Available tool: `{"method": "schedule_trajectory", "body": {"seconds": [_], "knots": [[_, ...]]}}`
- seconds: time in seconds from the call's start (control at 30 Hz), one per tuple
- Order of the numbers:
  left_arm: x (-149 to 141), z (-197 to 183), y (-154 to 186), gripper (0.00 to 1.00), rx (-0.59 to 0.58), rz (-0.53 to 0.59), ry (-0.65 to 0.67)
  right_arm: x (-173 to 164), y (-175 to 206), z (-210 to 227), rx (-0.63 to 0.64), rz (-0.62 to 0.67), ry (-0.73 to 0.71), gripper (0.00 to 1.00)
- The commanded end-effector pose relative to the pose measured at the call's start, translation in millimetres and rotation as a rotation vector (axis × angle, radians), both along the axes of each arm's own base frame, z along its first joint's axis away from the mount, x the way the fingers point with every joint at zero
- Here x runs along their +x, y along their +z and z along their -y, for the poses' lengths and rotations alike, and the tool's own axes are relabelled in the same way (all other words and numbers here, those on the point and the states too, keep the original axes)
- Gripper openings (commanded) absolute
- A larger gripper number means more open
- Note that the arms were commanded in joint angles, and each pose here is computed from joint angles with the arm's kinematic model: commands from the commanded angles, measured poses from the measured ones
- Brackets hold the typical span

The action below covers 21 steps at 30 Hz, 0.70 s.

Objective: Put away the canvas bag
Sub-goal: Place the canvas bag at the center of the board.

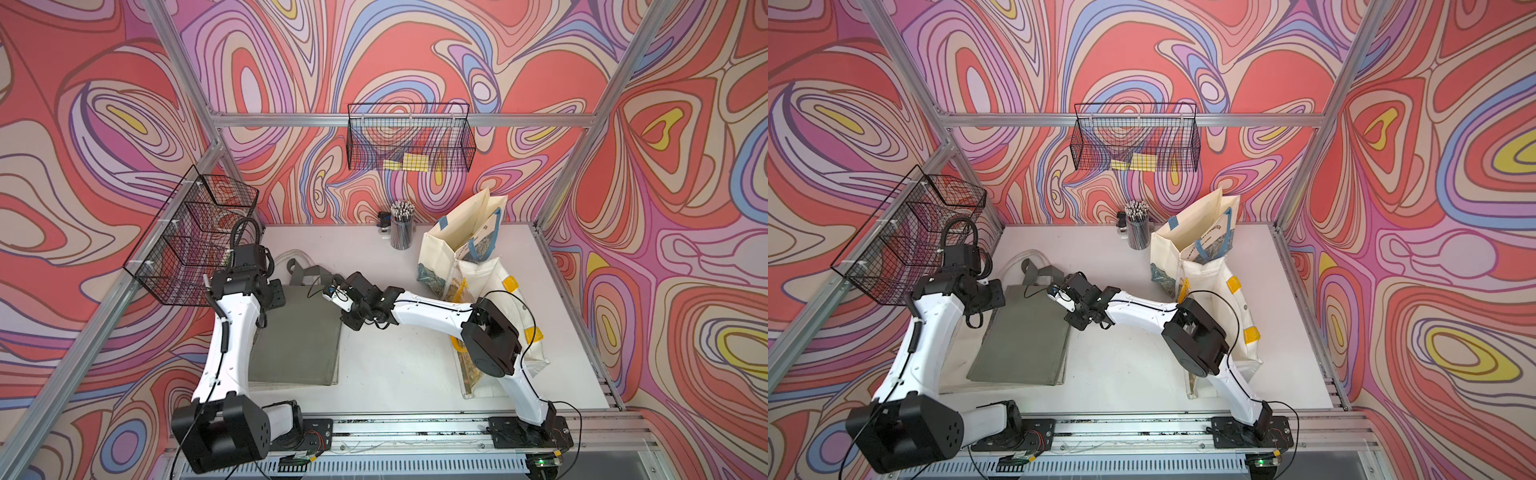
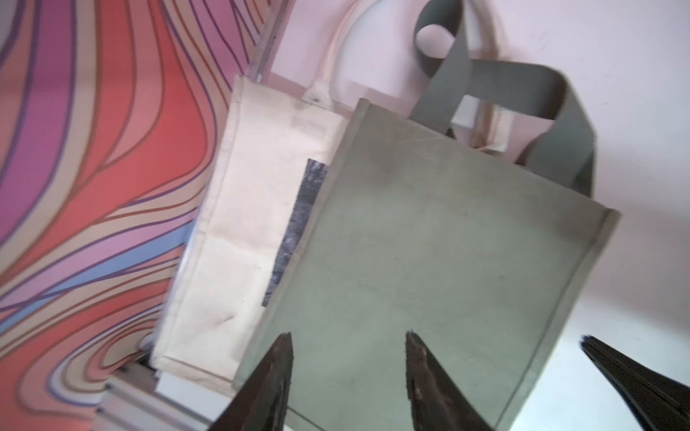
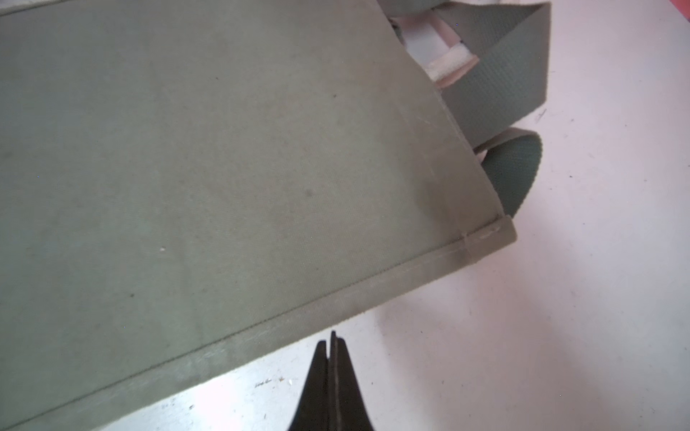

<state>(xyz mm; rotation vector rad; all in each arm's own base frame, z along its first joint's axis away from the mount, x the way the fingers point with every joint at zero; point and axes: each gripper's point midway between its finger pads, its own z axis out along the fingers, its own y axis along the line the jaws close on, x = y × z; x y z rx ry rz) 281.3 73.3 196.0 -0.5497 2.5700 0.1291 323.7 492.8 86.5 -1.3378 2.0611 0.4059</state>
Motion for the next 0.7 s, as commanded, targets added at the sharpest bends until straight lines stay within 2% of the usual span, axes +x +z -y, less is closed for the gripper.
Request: {"method": "schedule_trajectory", "body": {"seconds": [0.0,0.07,0.17,0.27,0.37,0.53,0.67], "knots": [[4.0,35.2,-8.0,0.52,-0.222,0.108,-0.009,9.8,8.8,11.0,0.002,0.003,-0.073,0.0],[6.1,58.6,-25.5,0.52,-0.361,0.108,-0.037,10.4,17.3,11.9,0.021,0.001,-0.074,0.0],[5.3,84.6,-51.5,0.5,-0.477,0.068,-0.045,13.0,21.3,14.3,0.009,0.0,-0.076,0.0],[3.9,107.6,-70.0,0.5,-0.453,0.022,-0.1,19.8,24.7,24.1,0.006,-0.025,-0.115,0.0],[3.0,119.3,-92.8,0.5,-0.456,-0.037,-0.1,26.6,35.1,38.0,0.028,-0.031,-0.16,0.0],[3.1,120.6,-135.1,0.5,-0.467,-0.132,-0.039,34.3,49.1,60.8,0.024,-0.035,-0.211,0.02],[3.0,118.5,-148.6,0.51,-0.428,-0.204,-0.061,40.5,63.4,82.1,0.013,-0.024,-0.261,0.05]]}}
